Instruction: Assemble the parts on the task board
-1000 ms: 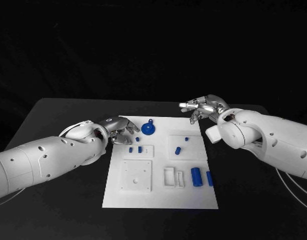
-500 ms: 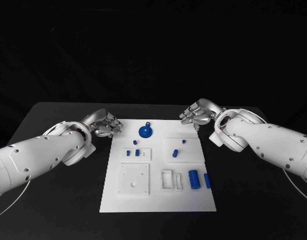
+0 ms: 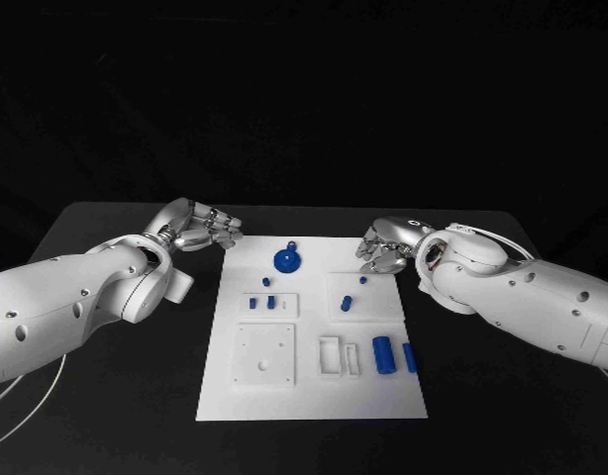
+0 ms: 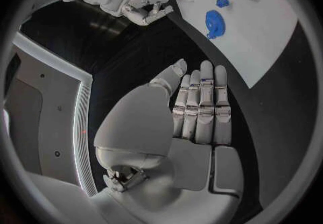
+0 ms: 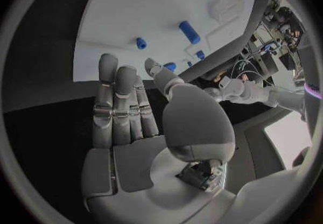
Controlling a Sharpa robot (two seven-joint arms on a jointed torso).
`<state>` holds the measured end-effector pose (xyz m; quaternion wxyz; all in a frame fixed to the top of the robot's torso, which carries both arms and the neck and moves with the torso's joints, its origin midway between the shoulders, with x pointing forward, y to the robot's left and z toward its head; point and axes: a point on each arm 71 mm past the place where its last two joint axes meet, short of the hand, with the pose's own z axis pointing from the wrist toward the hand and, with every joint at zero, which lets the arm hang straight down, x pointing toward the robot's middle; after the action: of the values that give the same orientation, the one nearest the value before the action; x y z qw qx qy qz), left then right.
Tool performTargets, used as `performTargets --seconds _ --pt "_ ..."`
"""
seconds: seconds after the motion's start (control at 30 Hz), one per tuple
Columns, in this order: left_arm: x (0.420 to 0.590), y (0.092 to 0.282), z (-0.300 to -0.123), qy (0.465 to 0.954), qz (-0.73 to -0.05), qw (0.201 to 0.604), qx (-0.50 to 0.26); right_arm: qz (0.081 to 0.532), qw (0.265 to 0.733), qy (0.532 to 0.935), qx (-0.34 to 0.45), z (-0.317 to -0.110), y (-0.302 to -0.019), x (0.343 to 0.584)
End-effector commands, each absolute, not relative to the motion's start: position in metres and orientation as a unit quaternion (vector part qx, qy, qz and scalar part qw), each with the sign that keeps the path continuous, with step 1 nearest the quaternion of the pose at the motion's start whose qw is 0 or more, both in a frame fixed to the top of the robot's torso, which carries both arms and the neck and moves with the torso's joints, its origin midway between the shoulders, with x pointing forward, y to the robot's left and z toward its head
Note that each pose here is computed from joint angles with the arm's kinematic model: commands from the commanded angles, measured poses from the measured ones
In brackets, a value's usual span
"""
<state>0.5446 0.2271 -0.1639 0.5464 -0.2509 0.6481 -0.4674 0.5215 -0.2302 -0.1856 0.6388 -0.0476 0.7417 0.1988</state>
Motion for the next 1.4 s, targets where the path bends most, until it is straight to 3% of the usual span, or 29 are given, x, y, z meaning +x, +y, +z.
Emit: performTargets --seconds 0.03,0.4,0.93,1.4 --pt "0.542 0.223 -0.16 0.629 -0.496 0.532 -0.274 0.159 0.622 0.761 -0.09 -0.192 -0.227 0.516" --pt "0.54 0.223 -0.159 0.624 -0.503 0.525 -0.286 0.151 0.603 0.776 -0.111 -0.201 -0.216 0.504" --pt "0.54 0.224 -0.159 0.624 -0.505 0.522 -0.288 0.124 0.635 0.752 -0.125 -0.207 -0.213 0.503" --pt "0.539 0.223 -0.16 0.63 -0.503 0.52 -0.282 0.125 0.634 0.752 -0.132 -0.21 -0.211 0.503"
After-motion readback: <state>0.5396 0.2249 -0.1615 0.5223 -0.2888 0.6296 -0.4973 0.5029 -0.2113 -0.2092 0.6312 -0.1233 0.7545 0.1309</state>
